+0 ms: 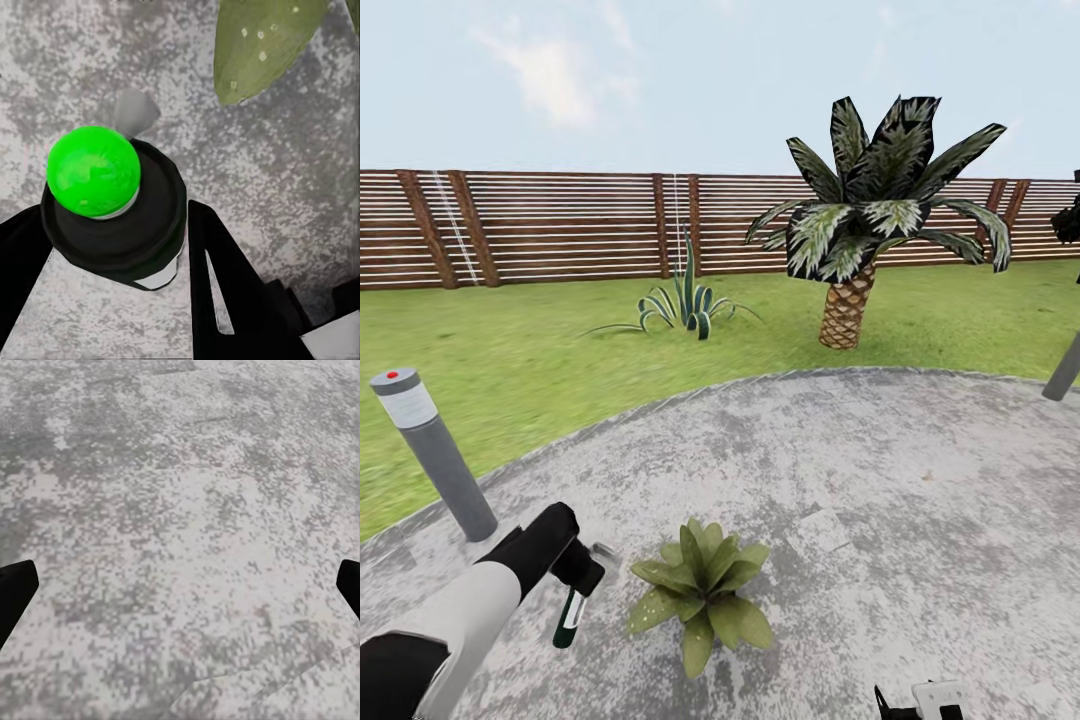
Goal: Pick up the pesticide atomizer in the garden and spray insectifuge to fully cover both potted plants in the garden.
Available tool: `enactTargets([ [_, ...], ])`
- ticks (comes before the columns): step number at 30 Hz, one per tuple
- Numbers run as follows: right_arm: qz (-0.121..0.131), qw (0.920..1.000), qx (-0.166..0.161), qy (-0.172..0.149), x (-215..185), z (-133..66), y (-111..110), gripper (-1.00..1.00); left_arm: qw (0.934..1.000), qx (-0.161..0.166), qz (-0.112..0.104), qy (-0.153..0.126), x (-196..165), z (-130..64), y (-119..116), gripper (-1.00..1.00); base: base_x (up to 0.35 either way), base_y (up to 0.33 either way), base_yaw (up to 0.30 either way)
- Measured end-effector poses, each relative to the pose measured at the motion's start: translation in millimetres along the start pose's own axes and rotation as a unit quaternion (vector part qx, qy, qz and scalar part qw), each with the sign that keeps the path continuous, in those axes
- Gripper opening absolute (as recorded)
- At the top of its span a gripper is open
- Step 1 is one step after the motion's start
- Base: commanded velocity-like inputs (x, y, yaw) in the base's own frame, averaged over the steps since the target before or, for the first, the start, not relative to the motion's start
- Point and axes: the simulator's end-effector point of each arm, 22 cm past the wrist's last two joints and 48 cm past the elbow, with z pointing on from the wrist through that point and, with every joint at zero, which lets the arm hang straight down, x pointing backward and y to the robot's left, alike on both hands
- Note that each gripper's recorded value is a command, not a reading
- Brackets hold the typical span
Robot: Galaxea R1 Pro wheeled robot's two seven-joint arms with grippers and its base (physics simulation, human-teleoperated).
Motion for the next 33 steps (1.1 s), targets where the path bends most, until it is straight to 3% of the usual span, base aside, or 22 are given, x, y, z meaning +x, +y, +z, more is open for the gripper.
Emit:
enactTargets([
  [11,0.000,1.0000,0.000,0.000,0.1,0.0,0.0,1.00,0.9964,0.004,0.066,0.052,21.0,-3.4,0.0,-1.00,0.000,0.000,0.000],
  [13,0.000,1.0000,0.000,0.000,0.1,0.0,0.1,1.00,0.9954,0.009,0.084,0.045,7.2,-9.1,-11.7,-1.00,0.000,0.000,0.000],
  [15,-0.001,1.0000,0.000,0.000,-0.1,0.0,0.0,1.00,0.9924,0.011,0.119,0.030,-18.6,-17.8,-36.0,-1.00,0.000,0.000,0.000],
  [18,0.000,1.0000,0.000,0.000,-0.3,0.1,-0.5,1.00,0.9896,0.004,0.140,0.033,-24.3,-19.2,-43.9,-1.00,0.000,0.000,0.000],
  [23,-0.001,1.0000,0.000,0.000,-0.3,0.1,-0.3,1.00,0.9887,-0.002,0.144,0.042,-17.0,-17.1,-37.9,-1.00,0.000,0.000,0.000],
  [27,-0.001,1.0000,0.000,0.000,-0.4,0.2,-0.2,1.00,0.9891,-0.017,0.132,0.063,10.2,-13.3,-6.9,-1.00,0.000,0.000,0.000],
  [29,-0.001,1.0000,0.000,0.000,-0.2,0.1,0.0,1.00,0.9890,-0.016,0.134,0.060,14.5,-13.1,0.7,-1.00,0.000,0.000,0.000],
  [33,-0.001,1.0000,-0.001,0.000,0.0,0.0,0.4,1.00,0.9882,-0.008,0.147,0.042,-2.0,-14.9,-14.4,-1.00,0.000,0.000,0.000],
])
